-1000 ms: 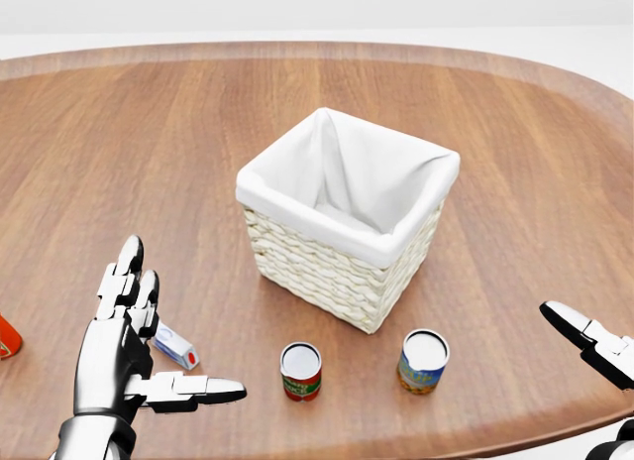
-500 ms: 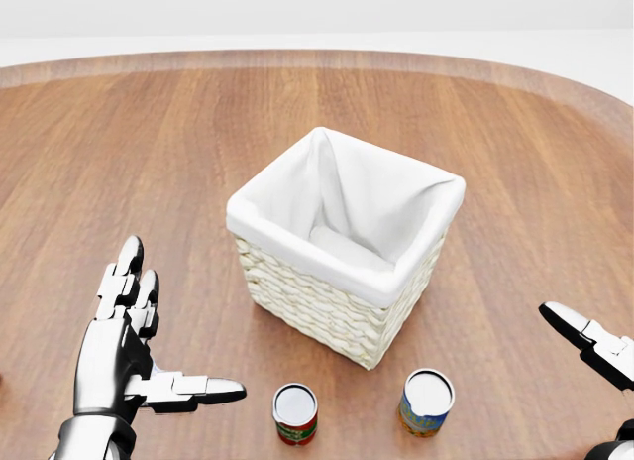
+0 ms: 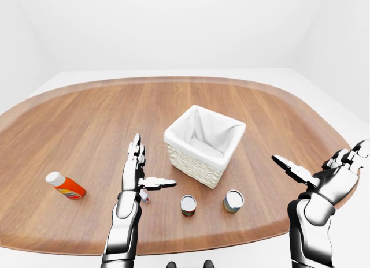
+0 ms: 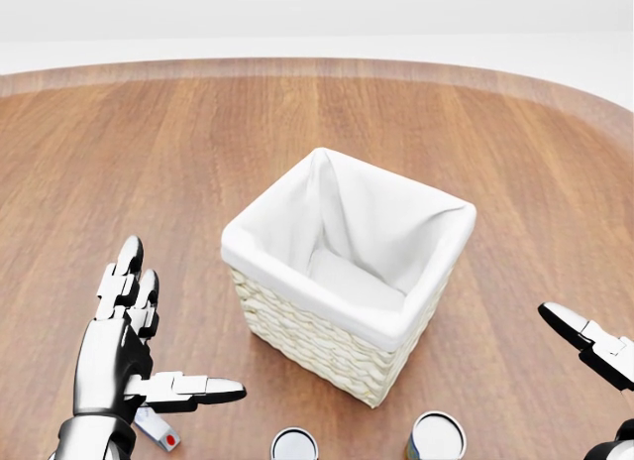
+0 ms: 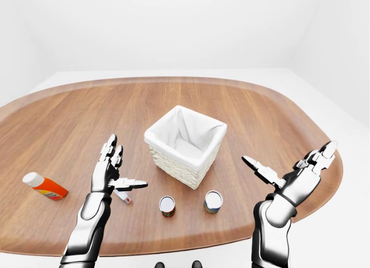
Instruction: Pick up the alphabet soup and the cream cheese box, and put them in the basket.
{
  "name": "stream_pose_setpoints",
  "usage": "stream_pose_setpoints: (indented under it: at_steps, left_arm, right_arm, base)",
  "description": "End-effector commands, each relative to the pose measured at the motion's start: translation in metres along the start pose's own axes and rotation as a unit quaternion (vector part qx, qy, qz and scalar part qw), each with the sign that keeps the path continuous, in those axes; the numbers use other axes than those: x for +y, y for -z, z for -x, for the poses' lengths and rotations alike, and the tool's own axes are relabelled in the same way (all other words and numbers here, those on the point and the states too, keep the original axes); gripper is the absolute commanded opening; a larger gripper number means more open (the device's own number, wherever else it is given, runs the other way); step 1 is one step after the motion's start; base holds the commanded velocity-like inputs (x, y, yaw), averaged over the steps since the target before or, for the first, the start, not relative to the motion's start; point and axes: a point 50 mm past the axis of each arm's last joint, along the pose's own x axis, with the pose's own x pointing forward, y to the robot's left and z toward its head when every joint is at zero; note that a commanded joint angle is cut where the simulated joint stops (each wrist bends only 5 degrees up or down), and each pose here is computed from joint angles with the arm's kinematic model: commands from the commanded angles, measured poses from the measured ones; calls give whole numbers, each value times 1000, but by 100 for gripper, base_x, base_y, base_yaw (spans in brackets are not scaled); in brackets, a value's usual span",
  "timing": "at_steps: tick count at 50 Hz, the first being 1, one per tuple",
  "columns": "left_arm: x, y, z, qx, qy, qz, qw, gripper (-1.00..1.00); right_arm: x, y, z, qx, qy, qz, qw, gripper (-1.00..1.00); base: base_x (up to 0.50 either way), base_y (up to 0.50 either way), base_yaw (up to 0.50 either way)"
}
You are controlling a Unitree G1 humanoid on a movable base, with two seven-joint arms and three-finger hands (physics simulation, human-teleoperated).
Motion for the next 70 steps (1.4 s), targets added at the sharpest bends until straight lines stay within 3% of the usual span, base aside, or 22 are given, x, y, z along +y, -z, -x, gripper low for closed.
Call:
stream_pose_setpoints:
  at_steps: [1, 53, 62, 66, 68, 70]
  left_arm:
    - [0, 1, 0, 0, 0, 0, 1000, 100]
    - [-1, -3, 1, -8, 3, 1, 1000, 100]
    - [3, -14, 6, -41, -20, -18, 999, 100]
    - [7, -14, 4, -41, -53, -42, 997, 100]
    - [8, -14, 4, -51, -79, -82, 992, 100]
    - [5, -17, 6, -56, -70, -94, 992, 100]
  right_arm:
    - [0, -2, 0, -4, 1, -1, 1000, 100]
    - [-1, -1, -1, 0, 4, -6, 1000, 100]
    - [-1, 0, -1, 2, 4, -5, 1000, 100]
    - [-1, 1, -1, 4, 4, -5, 1000, 100]
    - [-1, -2, -1, -1, 4, -7, 1000, 100]
    - [-1, -1, -1, 1, 4, -7, 1000, 100]
  base:
    - [16, 0, 0]
    - [15, 0, 0]
    - [0, 0, 0]
    - [0, 0, 0]
    - [0, 0, 0]
    - [0, 0, 0]
